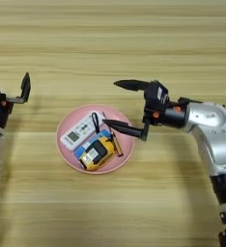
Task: Move the objects on the table
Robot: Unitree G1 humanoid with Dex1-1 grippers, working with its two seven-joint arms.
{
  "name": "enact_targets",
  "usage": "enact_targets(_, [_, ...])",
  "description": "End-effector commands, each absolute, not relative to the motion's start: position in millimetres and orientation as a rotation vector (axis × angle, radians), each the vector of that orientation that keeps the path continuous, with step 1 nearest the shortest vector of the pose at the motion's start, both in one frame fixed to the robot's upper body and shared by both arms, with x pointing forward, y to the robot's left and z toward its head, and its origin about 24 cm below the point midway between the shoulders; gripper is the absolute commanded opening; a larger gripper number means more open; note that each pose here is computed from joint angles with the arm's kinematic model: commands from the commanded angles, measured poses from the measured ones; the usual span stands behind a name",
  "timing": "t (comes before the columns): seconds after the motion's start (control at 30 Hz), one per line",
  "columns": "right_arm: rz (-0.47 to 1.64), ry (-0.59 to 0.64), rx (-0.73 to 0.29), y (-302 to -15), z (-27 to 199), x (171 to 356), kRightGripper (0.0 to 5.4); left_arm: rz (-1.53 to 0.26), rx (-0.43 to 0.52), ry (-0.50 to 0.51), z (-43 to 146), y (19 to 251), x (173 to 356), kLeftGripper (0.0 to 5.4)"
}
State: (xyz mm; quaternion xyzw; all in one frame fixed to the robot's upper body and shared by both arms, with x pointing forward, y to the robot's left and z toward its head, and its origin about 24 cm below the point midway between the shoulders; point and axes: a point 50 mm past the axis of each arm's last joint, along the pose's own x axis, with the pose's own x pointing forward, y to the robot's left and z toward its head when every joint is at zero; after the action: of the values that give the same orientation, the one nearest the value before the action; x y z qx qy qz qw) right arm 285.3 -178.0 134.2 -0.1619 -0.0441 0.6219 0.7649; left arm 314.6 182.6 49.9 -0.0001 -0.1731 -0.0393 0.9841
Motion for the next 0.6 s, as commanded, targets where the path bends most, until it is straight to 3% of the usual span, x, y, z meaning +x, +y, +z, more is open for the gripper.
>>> enact_targets(0.03, [1.464,-0.02,-0.46,-176,142,294.2,5.4,-0.092,0.0,-0.352,49.8,180,314.7,5.38])
enact_targets(0.37, [1.696,0.173,-0.577,-160,125,296.9,5.4,-0.094,-0.002,-0.342,46.7,177,312.5,5.38])
enact_targets(0.6, [1.772,0.217,-0.643,-146,107,292.9,5.4,-0.094,-0.003,-0.339,46.3,178,312.4,5.38])
